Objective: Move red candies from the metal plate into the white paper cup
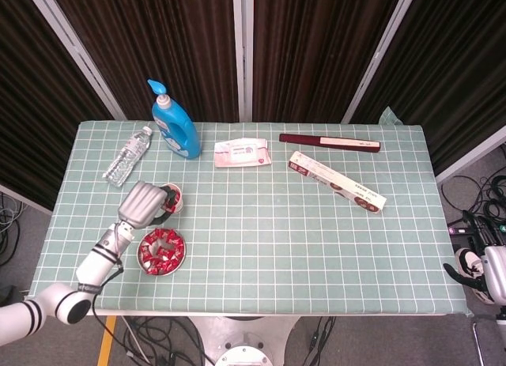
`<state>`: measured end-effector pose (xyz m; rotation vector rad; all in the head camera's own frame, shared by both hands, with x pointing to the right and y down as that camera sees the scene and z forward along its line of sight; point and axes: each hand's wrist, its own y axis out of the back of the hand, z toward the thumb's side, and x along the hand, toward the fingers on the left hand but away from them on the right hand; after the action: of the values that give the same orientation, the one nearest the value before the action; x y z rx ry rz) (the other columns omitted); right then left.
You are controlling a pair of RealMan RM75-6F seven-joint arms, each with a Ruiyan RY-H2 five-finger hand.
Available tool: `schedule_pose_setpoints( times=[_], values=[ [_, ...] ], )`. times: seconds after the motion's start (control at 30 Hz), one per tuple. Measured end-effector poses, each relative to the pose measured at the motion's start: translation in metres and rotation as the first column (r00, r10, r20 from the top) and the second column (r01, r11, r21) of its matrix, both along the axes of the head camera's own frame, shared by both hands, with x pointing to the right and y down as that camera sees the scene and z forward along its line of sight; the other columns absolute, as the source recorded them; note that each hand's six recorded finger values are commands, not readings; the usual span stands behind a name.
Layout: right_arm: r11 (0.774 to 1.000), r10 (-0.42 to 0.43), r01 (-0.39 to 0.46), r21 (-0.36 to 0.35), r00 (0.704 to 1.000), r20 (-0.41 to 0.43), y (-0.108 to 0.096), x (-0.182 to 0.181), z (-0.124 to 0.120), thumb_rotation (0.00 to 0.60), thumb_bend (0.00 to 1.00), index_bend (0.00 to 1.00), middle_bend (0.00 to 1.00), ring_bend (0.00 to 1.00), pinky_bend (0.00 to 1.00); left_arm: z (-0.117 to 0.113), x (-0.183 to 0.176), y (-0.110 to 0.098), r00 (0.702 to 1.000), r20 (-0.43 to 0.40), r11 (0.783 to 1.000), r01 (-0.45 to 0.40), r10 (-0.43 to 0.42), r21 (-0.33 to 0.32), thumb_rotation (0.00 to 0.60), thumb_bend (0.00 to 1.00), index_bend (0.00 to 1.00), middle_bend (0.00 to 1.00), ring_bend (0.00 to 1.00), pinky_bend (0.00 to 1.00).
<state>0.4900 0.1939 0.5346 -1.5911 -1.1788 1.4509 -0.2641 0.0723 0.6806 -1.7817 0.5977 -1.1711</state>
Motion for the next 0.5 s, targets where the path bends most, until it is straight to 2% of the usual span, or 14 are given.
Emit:
schedule_pose_setpoints(
  times=[0.23,0.5],
  values=[
    [1.000,0.010,-0.010,-0.004,1.000,-0.006,0.000,0.003,0.001,0.600,0.10,0.00,0.14,0.10,0.44,0.019,0.008,-0.024,0.999,0.044,1.000,0.023,-0.023,-0.003,0.600,0.45,0.61,0.63,0.97,1.00],
    [1.000,0.016,-0.016,-0.006,1.000,-0.009,0.001,0.004,0.001,0.600,0.10,0.00,0.14,0.10,0.44,0.039,0.004,-0.028,0.993,0.118,0.999,0.035,-0.031,-0.033,0.600,0.42,0.49,0.51,0.96,1.00]
  ],
)
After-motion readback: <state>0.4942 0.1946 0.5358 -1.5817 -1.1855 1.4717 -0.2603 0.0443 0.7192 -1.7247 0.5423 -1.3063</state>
